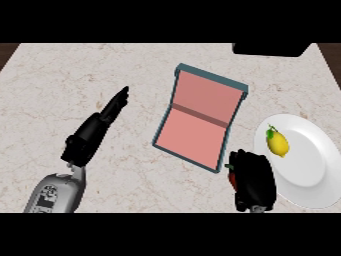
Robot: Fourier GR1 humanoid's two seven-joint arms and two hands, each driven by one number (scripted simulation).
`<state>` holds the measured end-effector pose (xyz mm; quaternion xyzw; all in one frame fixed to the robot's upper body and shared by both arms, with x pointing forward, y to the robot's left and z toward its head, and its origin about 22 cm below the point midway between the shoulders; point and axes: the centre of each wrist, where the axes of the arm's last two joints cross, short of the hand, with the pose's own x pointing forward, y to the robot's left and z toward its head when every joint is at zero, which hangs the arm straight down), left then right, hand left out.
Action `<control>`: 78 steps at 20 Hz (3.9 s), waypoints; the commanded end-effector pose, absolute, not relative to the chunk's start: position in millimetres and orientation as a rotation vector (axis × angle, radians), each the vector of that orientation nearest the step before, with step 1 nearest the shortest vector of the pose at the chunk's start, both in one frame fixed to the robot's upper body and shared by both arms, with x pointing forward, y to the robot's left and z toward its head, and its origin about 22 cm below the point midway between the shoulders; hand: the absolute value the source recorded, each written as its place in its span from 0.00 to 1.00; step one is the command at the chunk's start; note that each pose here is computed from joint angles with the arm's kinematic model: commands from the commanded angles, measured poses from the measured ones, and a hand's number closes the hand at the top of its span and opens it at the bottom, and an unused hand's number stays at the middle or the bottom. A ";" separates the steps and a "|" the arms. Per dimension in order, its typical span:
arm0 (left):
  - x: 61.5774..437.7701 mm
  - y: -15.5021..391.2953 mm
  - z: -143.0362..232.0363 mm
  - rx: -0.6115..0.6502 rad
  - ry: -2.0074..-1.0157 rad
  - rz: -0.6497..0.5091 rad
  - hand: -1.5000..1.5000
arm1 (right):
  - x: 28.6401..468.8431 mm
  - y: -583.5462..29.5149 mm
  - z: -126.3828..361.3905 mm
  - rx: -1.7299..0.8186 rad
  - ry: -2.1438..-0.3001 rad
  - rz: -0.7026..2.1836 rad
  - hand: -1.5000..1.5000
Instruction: Pick the bell pepper from the plate and place it in the cardboard box
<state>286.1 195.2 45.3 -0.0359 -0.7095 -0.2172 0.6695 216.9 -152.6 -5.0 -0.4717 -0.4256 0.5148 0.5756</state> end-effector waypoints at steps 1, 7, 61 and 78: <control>292.2 197.9 45.6 -0.053 -1.591 -0.472 0.50 | 198.9 -73.2 30.0 -1.123 -1.210 1.086 1.00; 289.9 202.6 45.8 -0.061 -1.600 -0.467 0.50 | 149.3 -15.5 69.7 -1.204 -1.316 1.016 1.00; 285.4 205.6 41.8 -0.056 -1.628 -0.470 0.50 | 325.7 -20.3 142.1 -1.328 -1.243 0.602 1.00; 280.7 211.4 43.0 -0.034 -1.599 -0.453 0.50 | 325.1 -67.8 125.2 -0.947 -1.592 -0.043 0.00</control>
